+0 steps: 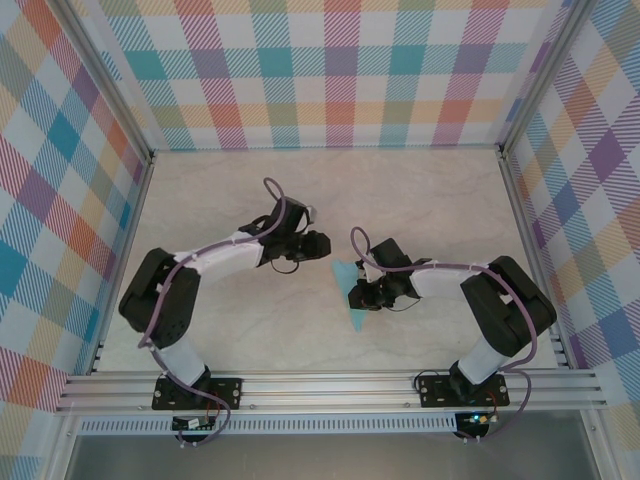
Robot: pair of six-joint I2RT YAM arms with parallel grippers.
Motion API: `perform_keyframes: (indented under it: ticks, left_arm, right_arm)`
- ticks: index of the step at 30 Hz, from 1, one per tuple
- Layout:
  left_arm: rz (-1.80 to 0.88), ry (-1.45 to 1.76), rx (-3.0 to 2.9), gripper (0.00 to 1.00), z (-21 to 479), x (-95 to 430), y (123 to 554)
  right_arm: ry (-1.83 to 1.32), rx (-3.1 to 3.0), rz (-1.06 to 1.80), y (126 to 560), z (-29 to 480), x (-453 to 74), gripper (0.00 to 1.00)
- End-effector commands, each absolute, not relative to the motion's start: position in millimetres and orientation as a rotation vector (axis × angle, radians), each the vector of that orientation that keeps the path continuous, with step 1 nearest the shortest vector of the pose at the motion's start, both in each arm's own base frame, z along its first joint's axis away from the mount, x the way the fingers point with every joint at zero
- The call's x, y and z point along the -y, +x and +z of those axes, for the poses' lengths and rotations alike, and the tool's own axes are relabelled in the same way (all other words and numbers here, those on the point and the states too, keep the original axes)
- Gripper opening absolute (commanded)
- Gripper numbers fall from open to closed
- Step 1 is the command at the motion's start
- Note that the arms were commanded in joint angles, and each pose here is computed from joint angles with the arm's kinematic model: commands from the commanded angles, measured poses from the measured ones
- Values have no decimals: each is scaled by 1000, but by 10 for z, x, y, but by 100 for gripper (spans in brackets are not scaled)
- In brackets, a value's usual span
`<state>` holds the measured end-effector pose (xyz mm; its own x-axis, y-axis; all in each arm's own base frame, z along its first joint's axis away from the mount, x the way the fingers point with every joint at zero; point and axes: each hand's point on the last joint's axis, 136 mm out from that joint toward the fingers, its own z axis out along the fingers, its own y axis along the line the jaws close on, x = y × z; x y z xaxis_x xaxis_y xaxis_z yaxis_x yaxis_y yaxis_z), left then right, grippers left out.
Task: Fold a paper plane with a square sheet of paper (pick it up from the middle)
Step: Fold the wing for the fifth time at the center of the table.
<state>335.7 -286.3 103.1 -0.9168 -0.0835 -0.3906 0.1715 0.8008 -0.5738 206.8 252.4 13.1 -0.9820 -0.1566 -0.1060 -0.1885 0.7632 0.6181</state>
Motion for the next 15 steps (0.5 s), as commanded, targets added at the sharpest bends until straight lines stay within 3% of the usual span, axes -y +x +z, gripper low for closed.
perform_keyframes:
  ticks: [1,15]
  left_arm:
    - [-915,55,-2589,35,1058,2861,3147]
    - [-867,11,-2619,35,860,3146,2895]
  right_arm:
    - [-210,-3056,880,1858,-55,-2306,14]
    - [-181,-2968,947,1933,30,-2370,16]
